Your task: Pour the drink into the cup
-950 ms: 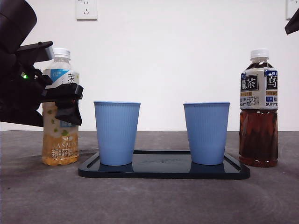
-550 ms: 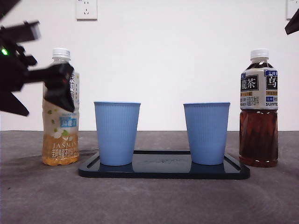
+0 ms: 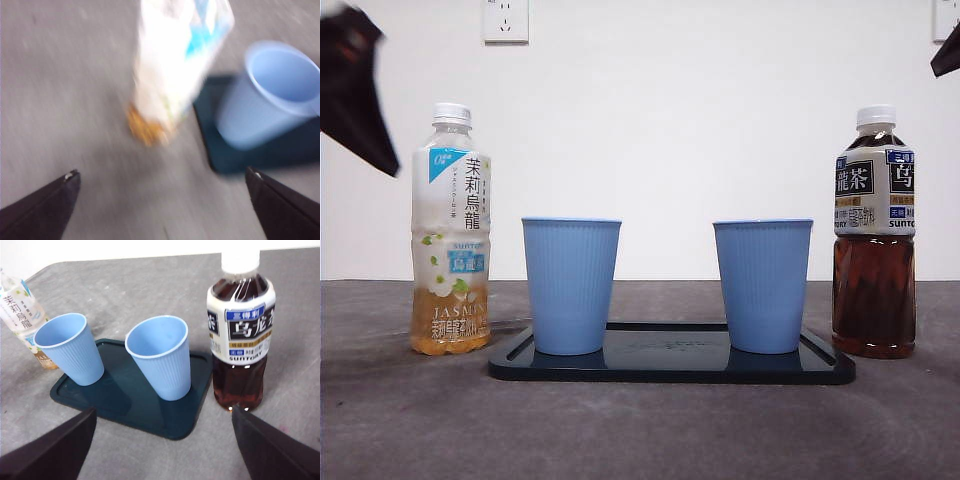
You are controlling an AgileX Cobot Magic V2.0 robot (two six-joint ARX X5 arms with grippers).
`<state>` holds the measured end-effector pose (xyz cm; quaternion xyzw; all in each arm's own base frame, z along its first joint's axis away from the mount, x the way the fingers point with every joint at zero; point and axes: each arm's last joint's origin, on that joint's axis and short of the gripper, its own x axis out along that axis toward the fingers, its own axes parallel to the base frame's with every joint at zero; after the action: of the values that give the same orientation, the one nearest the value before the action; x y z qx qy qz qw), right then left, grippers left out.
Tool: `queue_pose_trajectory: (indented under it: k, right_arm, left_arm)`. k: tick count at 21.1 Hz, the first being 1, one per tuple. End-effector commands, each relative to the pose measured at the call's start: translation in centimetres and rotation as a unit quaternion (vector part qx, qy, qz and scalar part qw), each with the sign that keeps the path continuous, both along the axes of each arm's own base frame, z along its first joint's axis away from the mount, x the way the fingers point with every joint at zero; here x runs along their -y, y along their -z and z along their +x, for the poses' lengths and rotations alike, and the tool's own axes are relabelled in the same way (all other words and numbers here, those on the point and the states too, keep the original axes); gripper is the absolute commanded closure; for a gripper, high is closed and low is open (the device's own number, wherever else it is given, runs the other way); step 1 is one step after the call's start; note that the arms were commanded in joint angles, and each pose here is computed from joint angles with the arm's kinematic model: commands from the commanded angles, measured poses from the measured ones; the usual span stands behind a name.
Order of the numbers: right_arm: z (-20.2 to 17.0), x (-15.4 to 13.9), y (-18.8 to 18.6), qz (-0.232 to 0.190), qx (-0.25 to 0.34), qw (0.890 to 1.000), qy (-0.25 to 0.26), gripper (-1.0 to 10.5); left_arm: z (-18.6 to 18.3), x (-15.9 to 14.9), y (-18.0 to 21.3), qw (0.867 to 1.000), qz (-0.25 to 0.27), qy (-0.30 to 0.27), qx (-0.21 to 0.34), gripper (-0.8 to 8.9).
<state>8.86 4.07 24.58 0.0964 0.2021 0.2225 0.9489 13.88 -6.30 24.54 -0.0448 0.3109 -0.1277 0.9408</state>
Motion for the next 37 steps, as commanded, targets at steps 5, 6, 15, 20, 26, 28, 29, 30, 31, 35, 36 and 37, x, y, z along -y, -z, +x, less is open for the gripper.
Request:
queue_pose_trajectory:
  k: [5,6,15,20,26,28,29,30,31,35,36,37]
  right_arm:
    - [-0.1,0.0,-0.3,0.011,-0.008,1.000,-0.003,9.4]
    - [-0.1,0.0,-0.3,0.011,-0.009,1.000,-0.003,9.4]
    - [-0.1,-0.1,-0.5,0.025,-0.006,1.000,0.000,9.4]
    - [0.0,-0.1,-0.6,0.029,0.003,1.000,0.000,9.4]
    - [0.0,-0.1,-0.6,0.029,0.003,1.000,0.000,9.4]
    - [0.0,-0.1,-0.6,0.029,0.003,1.000,0.000,9.4]
    - [0.0,-0.1,-0.6,0.029,0.003,1.000,0.000,9.4]
    - [0.0,-0.1,-0.6,0.029,0.003,1.000,0.000,9.4]
    - [0.0,-0.1,-0.6,0.029,0.003,1.000,0.000,9.4]
    - [0.0,-0.1,-0.6,0.029,0.003,1.000,0.000,9.4]
    - [0.0,-0.1,-0.6,0.029,0.003,1.000,0.000,9.4]
    - [0.0,-0.1,-0.6,0.029,0.003,1.000,0.000,9.4]
  left_arm:
    - [-4.7,-1.8,-1.5,0.998,-0.057,0.010,0.008,8.11]
    - [-5.2,-2.1,-1.7,0.998,-0.063,0.010,0.017,8.06]
    - [-6.5,-2.7,-2.3,0.995,-0.083,0.012,0.057,8.06]
    - [-6.5,-2.7,-2.3,0.995,-0.083,0.012,0.057,8.06]
    - [-6.6,-2.7,-2.3,0.995,-0.083,0.012,0.059,8.06]
    - [-6.7,-2.9,-2.5,0.995,-0.060,0.023,0.083,8.06]
    - [-6.7,-3.1,-2.9,0.992,-0.042,0.027,0.114,8.06]
    - [-6.6,-3.4,-3.4,0.987,-0.025,0.026,0.155,8.06]
    - [-6.5,-3.7,-4.1,0.977,0.002,0.019,0.211,8.06]
    - [-6.9,-5.4,-4.9,0.935,0.091,-0.056,0.339,8.06]
    - [-6.9,-5.6,-4.4,0.928,0.104,-0.073,0.351,8.06]
    - [-6.8,-5.8,-3.9,0.924,0.109,-0.084,0.356,8.06]
